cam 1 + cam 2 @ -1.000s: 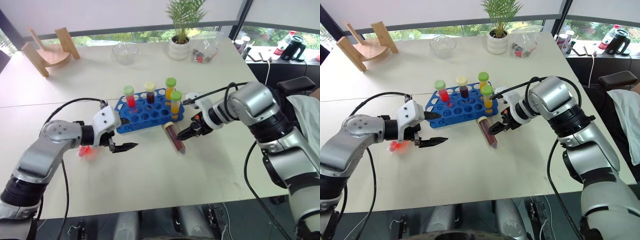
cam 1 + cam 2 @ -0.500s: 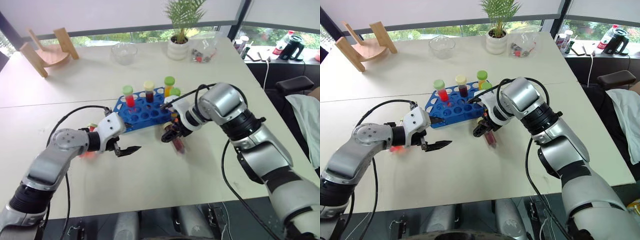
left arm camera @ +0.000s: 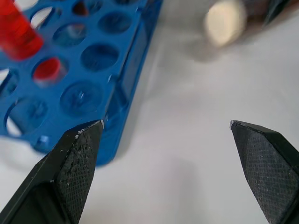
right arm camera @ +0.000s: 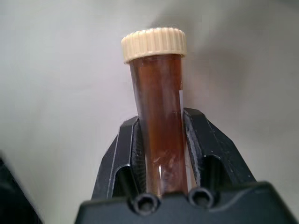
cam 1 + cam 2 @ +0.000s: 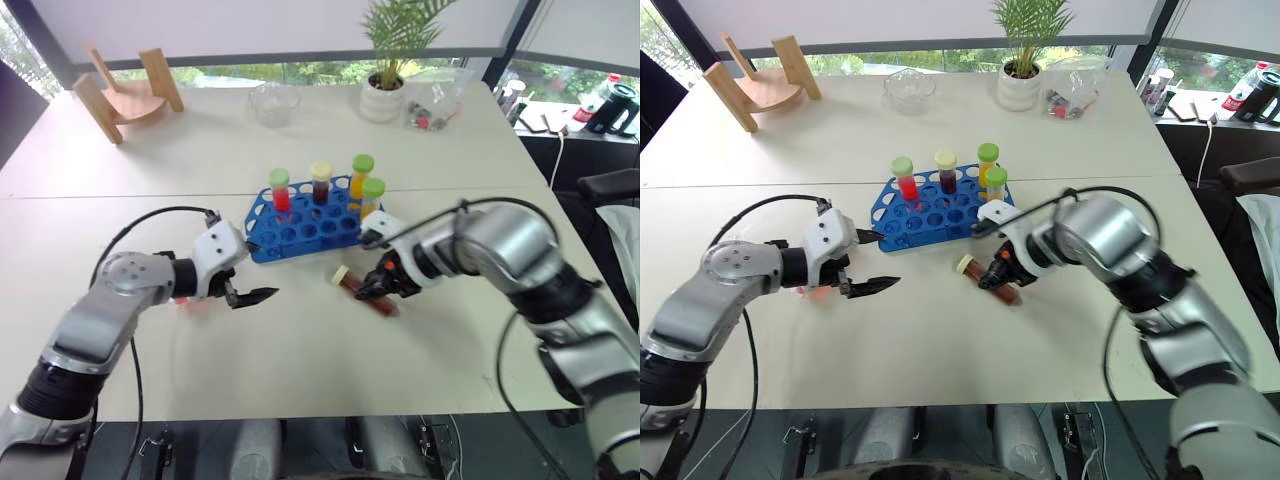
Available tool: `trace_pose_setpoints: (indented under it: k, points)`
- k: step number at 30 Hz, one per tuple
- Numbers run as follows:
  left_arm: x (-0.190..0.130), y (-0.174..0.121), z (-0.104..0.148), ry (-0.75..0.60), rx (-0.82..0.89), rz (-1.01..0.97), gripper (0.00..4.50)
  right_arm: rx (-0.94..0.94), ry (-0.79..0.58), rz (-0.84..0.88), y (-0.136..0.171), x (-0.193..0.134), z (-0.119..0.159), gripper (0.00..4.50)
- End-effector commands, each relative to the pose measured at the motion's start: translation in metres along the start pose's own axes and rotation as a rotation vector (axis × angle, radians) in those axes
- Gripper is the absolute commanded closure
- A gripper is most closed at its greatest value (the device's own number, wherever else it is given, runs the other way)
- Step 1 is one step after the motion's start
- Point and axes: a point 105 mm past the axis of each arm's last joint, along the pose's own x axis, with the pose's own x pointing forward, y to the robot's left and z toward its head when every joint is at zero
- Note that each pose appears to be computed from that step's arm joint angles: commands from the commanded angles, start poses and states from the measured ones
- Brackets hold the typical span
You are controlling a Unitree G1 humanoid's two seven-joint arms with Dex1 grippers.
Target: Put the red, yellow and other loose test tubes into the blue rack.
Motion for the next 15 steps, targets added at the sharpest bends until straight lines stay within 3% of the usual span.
trace_pose_setpoints:
  k: [1,4,7,9,15]
  points:
    - [-0.018,0.019,0.019,-0.082,-0.007,0.032,0.0,-0.286,-0.449,0.023,0.029,-0.027,0.066,3.71]
    - [-0.03,0.035,0.022,-0.08,-0.018,0.042,0.0,-0.233,-0.781,-0.162,0.02,-0.035,0.096,3.71]
    - [-0.036,0.046,0.023,-0.064,-0.025,0.032,0.0,-0.144,-0.994,-0.321,0.008,-0.035,0.11,3.71]
    - [-0.037,0.05,0.025,-0.044,-0.022,0.013,0.0,-0.106,-1.07,-0.422,-0.001,-0.023,0.111,3.71]
    - [-0.041,0.054,0.032,-0.013,-0.003,-0.019,0.0,0.009,-1.12,-0.616,-0.023,0.017,0.105,3.71]
